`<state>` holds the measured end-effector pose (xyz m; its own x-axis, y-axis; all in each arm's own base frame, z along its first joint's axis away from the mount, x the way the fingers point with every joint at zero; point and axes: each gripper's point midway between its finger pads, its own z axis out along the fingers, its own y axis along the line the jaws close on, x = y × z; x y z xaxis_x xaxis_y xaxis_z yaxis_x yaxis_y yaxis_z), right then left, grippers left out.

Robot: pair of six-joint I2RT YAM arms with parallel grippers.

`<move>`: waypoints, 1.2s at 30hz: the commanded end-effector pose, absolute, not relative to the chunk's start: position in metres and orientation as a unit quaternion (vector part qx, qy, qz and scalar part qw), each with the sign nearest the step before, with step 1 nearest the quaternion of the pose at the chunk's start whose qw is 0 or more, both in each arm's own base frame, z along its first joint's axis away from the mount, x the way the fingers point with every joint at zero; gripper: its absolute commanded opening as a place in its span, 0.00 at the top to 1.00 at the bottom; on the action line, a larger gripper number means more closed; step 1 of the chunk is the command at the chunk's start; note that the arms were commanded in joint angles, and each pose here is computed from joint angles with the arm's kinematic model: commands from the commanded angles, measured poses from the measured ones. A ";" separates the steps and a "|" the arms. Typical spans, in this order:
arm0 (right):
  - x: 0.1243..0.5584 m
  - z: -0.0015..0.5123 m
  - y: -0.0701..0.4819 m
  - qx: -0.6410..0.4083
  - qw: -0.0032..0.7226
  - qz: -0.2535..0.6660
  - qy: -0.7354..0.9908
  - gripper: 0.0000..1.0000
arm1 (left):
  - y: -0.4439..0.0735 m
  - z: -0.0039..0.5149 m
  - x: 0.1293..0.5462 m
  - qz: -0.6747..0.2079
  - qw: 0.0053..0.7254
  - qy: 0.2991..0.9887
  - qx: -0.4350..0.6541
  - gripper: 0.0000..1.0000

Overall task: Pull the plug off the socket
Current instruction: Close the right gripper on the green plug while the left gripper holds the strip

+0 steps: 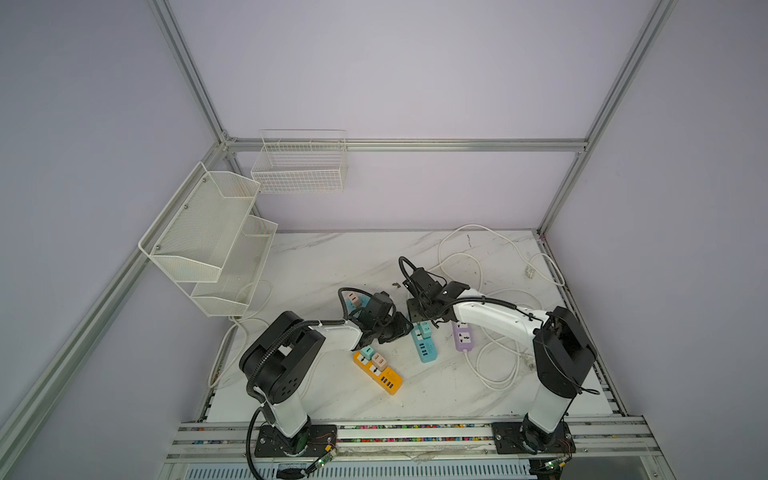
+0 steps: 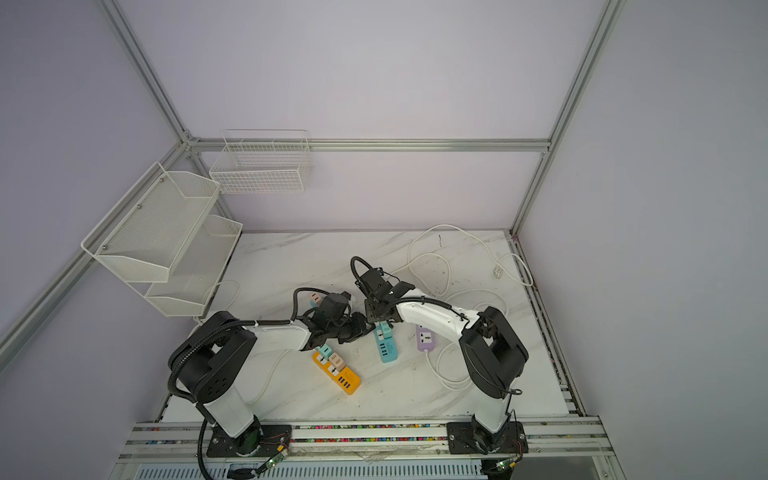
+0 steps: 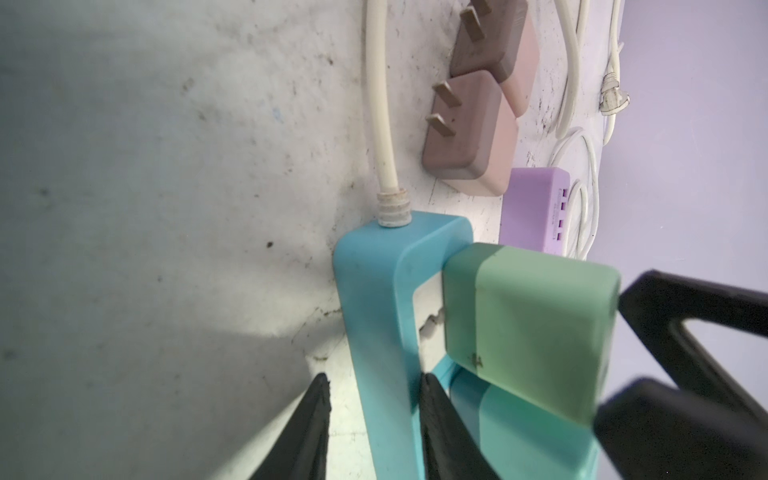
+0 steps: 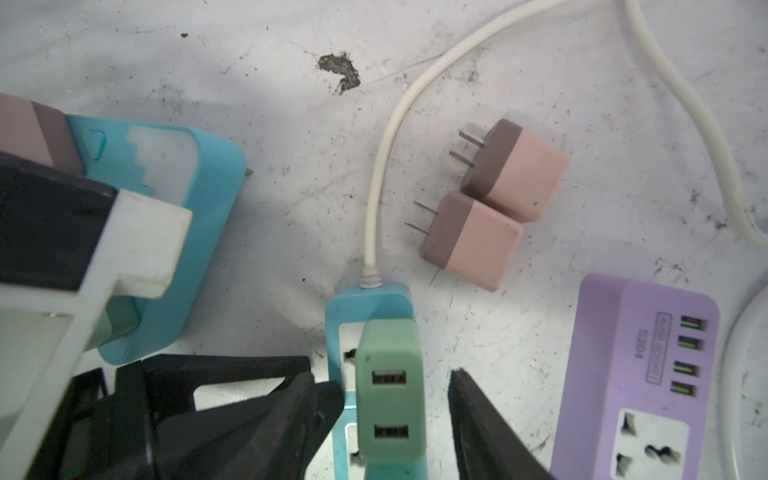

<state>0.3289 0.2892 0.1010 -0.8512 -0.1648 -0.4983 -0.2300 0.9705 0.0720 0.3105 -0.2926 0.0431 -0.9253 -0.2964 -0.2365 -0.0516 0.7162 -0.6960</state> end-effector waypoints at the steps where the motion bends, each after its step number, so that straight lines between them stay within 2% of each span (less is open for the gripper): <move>1: 0.329 0.094 0.282 -0.114 0.237 0.038 0.964 0.46 | -0.301 0.055 0.319 -0.375 0.183 0.905 -0.086 0.64; 20: 0.331 0.069 0.286 -0.131 0.209 0.016 0.969 0.61 | -0.305 0.053 0.316 -0.371 0.181 0.907 -0.082 0.61; 31: 0.332 0.062 0.284 -0.138 0.206 0.005 0.969 0.63 | -0.311 0.051 0.314 -0.373 0.175 0.907 -0.083 0.61; 36: 0.332 0.064 0.285 -0.139 0.208 0.008 0.968 0.68 | -0.308 0.046 0.313 -0.366 0.175 0.910 -0.086 0.61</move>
<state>0.3310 0.2879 0.0604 -0.8761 -0.2608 -0.4056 -0.2726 0.9617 -0.0296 0.3046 -0.3018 0.0412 -0.9305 -0.2750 -0.2419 -0.0306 0.7165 -0.6969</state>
